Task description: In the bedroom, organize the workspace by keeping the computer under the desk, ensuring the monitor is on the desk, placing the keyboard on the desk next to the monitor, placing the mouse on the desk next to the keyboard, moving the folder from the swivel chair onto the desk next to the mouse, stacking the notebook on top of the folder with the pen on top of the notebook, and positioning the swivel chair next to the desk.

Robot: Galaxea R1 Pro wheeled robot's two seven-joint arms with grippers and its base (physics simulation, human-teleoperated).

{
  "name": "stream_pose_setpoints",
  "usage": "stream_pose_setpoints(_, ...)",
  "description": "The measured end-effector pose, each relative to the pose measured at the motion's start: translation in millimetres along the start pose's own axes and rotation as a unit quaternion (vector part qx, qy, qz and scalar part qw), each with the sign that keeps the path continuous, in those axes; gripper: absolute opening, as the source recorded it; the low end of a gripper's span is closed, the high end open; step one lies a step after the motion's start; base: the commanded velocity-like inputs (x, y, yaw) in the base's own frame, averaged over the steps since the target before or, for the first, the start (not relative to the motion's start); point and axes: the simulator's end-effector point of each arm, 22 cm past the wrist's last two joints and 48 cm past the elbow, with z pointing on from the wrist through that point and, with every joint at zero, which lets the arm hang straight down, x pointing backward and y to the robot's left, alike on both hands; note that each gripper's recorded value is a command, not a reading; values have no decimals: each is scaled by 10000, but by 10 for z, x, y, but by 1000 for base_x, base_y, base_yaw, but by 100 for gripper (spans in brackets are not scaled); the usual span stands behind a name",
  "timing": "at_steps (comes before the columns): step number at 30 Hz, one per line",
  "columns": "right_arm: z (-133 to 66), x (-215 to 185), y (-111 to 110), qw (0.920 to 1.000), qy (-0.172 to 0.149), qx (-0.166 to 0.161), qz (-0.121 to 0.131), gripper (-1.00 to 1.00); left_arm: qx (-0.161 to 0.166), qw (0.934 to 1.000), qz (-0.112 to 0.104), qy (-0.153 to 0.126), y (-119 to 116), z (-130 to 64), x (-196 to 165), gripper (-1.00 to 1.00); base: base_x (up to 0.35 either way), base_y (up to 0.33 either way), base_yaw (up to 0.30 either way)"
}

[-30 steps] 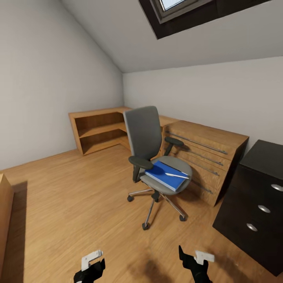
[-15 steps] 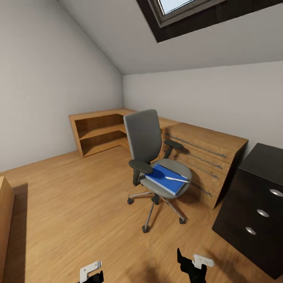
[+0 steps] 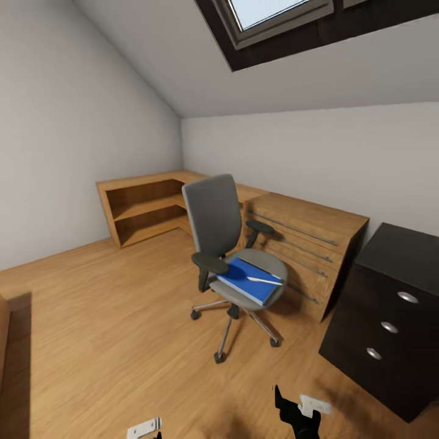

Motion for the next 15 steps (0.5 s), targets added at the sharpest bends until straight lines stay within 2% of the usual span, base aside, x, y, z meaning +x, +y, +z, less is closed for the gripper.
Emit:
stream_pose_setpoints(5, -36, -92, 23, 10000, 0, 3, 1, 100, -102, 9997, 76, 211, 100, -70, 136, 100, -292, 0, -252)
stream_pose_setpoints(15, -112, -268, 74, 10000, 4, -4, -4, 100, -120, 9996, 74, 247, 107, -211, 27, 100, -333, 0, -261)
